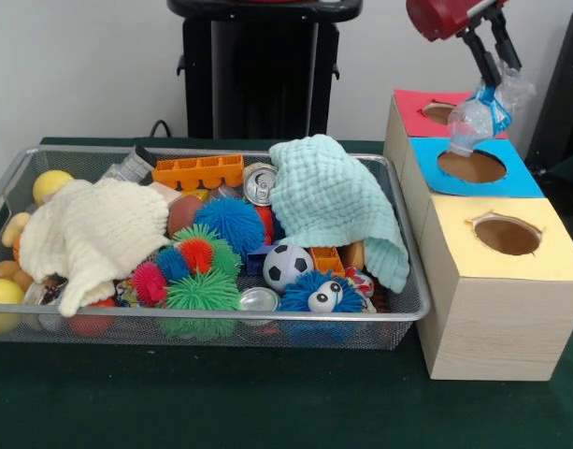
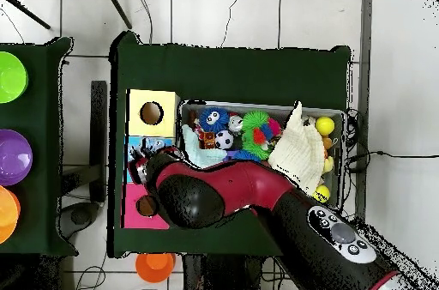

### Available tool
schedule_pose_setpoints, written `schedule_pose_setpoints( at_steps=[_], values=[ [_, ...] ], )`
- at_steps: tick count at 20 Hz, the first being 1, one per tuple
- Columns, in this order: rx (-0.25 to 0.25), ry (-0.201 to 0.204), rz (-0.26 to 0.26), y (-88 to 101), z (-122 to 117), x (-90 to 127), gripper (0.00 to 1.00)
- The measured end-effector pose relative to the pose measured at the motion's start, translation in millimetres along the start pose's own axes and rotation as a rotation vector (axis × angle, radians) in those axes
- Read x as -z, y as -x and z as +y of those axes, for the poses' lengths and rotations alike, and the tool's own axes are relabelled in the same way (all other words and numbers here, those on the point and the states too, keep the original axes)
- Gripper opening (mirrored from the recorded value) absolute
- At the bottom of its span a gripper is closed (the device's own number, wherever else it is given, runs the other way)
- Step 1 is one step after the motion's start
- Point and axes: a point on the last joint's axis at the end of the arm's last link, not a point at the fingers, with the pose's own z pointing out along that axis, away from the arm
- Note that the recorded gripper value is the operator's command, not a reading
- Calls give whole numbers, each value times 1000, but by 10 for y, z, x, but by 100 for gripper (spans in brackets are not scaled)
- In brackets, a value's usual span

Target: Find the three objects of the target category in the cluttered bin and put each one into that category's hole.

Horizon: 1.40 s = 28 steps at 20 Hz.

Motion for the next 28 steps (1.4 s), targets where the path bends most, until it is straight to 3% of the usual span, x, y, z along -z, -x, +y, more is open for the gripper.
schedule_pose_setpoints(
  at_steps=[9,28],
  values=[
    [-28,29,12,-95,-41,-67,0],
    [36,61,33,-414,-30,-268,0]
  ],
)
